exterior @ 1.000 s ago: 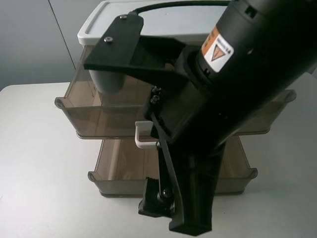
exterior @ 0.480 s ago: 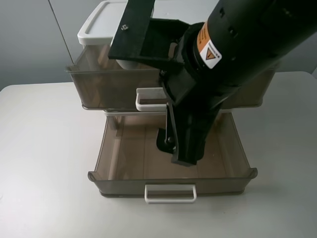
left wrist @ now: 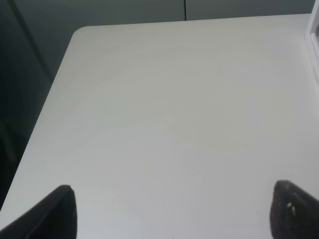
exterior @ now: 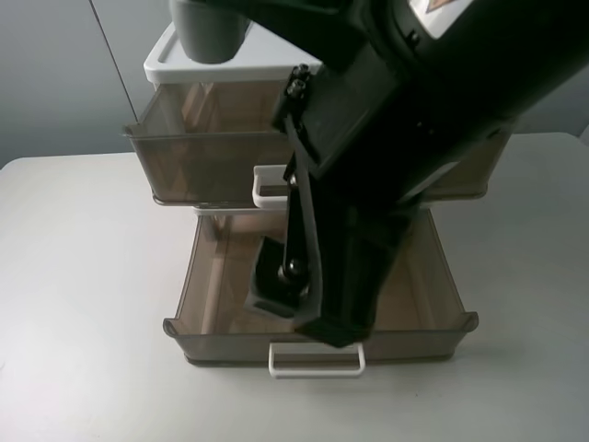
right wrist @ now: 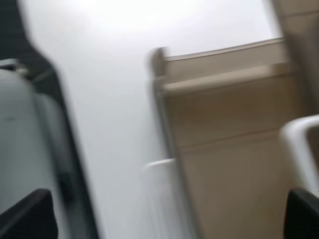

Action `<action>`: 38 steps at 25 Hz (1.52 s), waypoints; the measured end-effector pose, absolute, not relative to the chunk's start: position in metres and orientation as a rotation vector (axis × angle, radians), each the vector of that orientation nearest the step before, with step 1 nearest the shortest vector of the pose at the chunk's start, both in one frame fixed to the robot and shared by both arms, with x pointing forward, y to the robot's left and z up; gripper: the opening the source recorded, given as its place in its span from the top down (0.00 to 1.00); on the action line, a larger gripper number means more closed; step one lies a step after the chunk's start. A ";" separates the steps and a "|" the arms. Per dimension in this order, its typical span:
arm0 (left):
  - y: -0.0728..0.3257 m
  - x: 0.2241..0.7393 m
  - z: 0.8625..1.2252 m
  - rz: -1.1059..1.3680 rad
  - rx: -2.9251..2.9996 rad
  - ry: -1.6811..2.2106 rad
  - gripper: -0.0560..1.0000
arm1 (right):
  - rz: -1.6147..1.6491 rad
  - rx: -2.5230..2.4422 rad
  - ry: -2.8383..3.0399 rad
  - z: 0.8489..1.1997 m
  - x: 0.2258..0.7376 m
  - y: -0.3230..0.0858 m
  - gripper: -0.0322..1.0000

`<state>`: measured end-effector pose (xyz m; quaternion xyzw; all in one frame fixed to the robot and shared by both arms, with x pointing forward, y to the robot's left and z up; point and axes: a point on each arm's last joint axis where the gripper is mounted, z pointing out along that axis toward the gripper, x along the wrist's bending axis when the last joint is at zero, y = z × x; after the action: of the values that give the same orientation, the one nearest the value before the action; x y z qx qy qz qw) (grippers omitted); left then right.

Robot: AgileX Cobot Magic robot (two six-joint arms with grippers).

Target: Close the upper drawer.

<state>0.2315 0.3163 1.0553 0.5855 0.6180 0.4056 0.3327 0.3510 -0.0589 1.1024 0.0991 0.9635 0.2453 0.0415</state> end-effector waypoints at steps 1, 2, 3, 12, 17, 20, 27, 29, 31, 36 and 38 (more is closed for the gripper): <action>0.316 0.231 1.055 1.059 1.530 1.614 0.24 | 0.765 0.302 2.976 1.102 0.348 -0.058 0.30; 0.316 0.231 1.055 1.059 1.530 1.614 0.24 | 0.779 0.308 2.998 1.101 0.346 -0.058 0.30; 0.316 0.231 1.055 1.059 1.530 1.614 0.24 | 0.782 0.311 3.011 1.099 0.345 -0.057 0.30; 0.316 0.231 1.055 1.059 1.530 1.614 0.24 | 0.552 0.273 3.031 1.063 0.360 -0.044 0.30; 0.316 0.231 1.055 1.059 1.530 1.614 0.24 | 0.431 0.255 2.936 1.048 0.377 -0.041 0.30; 0.316 0.231 1.055 1.059 1.530 1.614 0.24 | 0.452 0.322 2.890 1.047 0.394 -0.046 0.30; 0.316 0.231 1.055 1.059 1.530 1.614 0.24 | 0.521 0.431 2.780 1.049 0.431 -0.061 0.30; 0.316 0.231 1.055 1.059 1.530 1.614 0.24 | 0.551 0.450 2.751 1.051 0.438 -0.063 0.30; 0.316 0.231 1.055 1.059 1.530 1.614 0.24 | 0.575 0.464 2.725 1.051 0.444 -0.065 0.30; 0.316 0.231 1.055 1.059 1.530 1.614 0.24 | 0.605 0.467 2.705 1.052 0.446 -0.064 0.30; 0.316 0.231 1.055 1.059 1.530 1.614 0.24 | 0.615 0.486 2.716 1.052 0.445 -0.064 0.30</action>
<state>0.2315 0.3163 1.0553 0.5855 0.6180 0.4056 0.3327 0.4448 -0.0637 1.0520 0.1697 0.9489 0.2148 0.1569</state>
